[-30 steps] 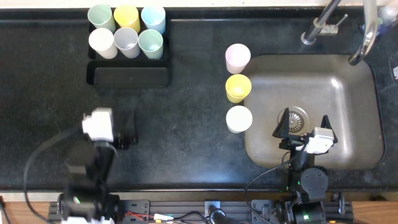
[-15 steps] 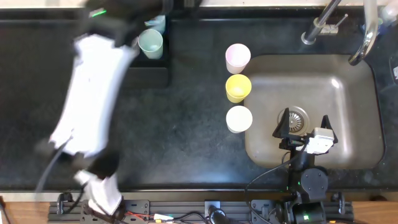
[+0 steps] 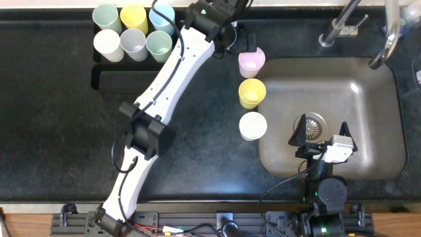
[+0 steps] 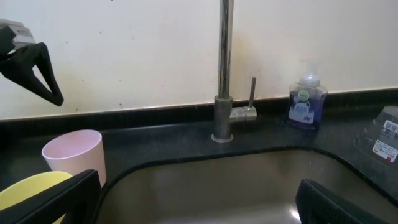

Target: Store Cups

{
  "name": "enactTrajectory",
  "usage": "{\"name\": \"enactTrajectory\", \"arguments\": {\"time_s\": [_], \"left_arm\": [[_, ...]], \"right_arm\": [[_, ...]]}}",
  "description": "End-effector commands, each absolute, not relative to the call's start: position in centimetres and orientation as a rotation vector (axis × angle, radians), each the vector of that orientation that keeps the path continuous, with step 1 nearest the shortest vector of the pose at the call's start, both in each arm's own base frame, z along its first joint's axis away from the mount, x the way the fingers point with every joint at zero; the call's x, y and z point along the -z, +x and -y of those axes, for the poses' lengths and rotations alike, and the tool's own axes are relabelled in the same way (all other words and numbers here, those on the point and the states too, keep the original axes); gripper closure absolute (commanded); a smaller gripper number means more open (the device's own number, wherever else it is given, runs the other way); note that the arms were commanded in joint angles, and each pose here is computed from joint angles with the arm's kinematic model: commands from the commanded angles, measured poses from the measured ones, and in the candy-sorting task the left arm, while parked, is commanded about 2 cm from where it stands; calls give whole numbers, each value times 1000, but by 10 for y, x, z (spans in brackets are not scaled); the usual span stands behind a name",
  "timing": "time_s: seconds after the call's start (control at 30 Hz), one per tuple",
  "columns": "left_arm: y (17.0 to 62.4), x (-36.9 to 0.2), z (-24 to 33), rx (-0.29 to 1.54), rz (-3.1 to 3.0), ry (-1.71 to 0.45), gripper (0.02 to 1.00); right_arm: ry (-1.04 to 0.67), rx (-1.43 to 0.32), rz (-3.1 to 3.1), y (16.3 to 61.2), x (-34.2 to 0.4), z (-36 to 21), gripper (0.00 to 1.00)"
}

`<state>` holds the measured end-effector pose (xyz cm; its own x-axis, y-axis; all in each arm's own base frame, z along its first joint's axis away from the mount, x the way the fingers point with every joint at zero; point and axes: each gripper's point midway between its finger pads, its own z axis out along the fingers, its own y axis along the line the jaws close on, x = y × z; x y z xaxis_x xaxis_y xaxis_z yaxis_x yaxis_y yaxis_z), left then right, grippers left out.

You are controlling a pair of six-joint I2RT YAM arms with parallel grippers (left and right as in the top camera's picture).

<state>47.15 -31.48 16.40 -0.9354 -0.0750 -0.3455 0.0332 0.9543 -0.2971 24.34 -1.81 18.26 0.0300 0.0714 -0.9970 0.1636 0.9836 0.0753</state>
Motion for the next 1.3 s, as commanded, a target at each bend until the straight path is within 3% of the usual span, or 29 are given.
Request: {"name": "enactTrajectory", "arguments": {"time_s": [0.03,0.5,1.03,1.07,1.1,1.13,1.2,1.23,1.27,1.3], "left_arm": [[473,-147,320,446,-2784,-114,20],[469,-109,319,397,-2869,-146,20],[470,-99,318,381,-2883,-150,42],[469,-99,318,380,-2884,-150,88],[469,-98,318,379,-2885,-150,202],[469,-97,318,379,-2886,-151,472],[469,-95,318,376,-2890,-151,733],[469,-93,318,373,-2893,-151,908],[469,-93,318,372,-2893,-151,982],[469,-92,318,369,-2893,-152,982]], "right_arm": [[188,73,-1544,244,-179,18,5],[188,73,-1544,244,-179,18,3],[188,73,-1544,244,-179,18,3],[188,73,-1544,244,-179,18,5],[188,73,-1544,244,-179,18,3],[188,73,-1544,244,-179,18,5],[188,73,-1544,244,-179,18,3],[188,73,-1544,244,-179,18,3],[188,73,-1544,244,-179,18,3],[188,73,-1544,244,-179,18,3]]}}
